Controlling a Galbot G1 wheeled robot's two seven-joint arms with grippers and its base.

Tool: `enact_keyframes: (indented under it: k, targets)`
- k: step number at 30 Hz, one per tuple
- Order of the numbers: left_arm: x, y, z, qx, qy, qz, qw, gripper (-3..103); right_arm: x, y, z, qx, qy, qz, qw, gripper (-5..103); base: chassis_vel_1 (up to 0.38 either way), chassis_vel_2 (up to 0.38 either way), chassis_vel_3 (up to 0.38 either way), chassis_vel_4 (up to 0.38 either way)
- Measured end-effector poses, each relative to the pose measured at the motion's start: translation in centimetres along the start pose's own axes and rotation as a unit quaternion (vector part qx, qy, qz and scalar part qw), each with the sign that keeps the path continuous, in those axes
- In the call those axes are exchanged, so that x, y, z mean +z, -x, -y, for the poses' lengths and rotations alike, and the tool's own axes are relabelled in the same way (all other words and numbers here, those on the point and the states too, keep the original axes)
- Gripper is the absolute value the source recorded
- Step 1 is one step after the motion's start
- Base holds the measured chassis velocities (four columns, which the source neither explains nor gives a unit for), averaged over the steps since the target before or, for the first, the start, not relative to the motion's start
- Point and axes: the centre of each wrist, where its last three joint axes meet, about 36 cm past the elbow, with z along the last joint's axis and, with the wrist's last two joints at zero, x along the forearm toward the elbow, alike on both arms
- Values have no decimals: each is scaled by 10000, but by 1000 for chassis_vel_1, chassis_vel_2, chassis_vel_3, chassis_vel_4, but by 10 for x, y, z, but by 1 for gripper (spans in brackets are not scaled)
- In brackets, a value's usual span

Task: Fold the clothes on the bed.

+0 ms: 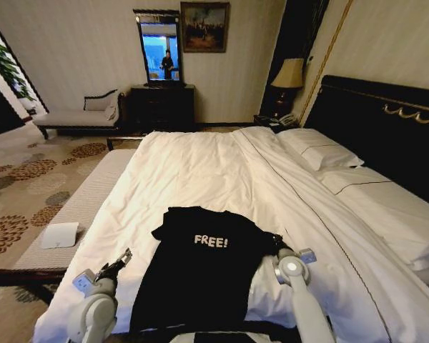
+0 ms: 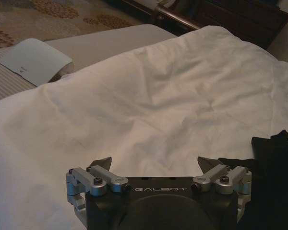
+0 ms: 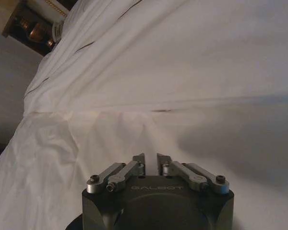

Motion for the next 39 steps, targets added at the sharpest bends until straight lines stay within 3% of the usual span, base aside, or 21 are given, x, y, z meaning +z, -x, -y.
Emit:
enact_keyframes:
  k: [7,9,10,12,16,19,21,25,28,39]
  targets:
    - [2,3,2,24,11,-26,10000,100,-20,5,1,2,115,162,9998,45,0,0,0,0]
    - [1,3,1,23,17,-20,10000,100,-20,3,1,2,113,159,9998,45,0,0,0,0]
    - [0,3,0,22,17,-13,10000,100,-19,1,2,-1,103,143,9998,51,0,0,0,0]
    - [-1,3,-1,18,14,-4,10000,100,-13,-4,2,-28,82,58,9999,62,0,0,0,0]
    - [-1,3,-3,21,1,-6,10000,100,-1,-7,-1,-109,42,-133,9998,73,0,0,0,0]
    - [1,1,-4,12,7,-16,10000,100,-4,2,-4,-429,165,-425,9980,89,0,0,0,0]
    - [0,1,-5,6,19,-6,10000,100,-8,6,-3,-573,157,-547,9967,94,0,0,0,0]
    - [-4,1,-6,2,44,45,10000,100,-11,16,5,-833,-179,-770,9934,99,0,0,0,0]
    - [-6,0,-6,23,27,72,10000,100,-11,25,15,-970,-629,-893,9893,100,0,0,0,0]
    - [0,-1,-4,-6,-45,20,10000,100,-26,31,27,-1139,-1461,-1198,9754,100,0,0,0,0]
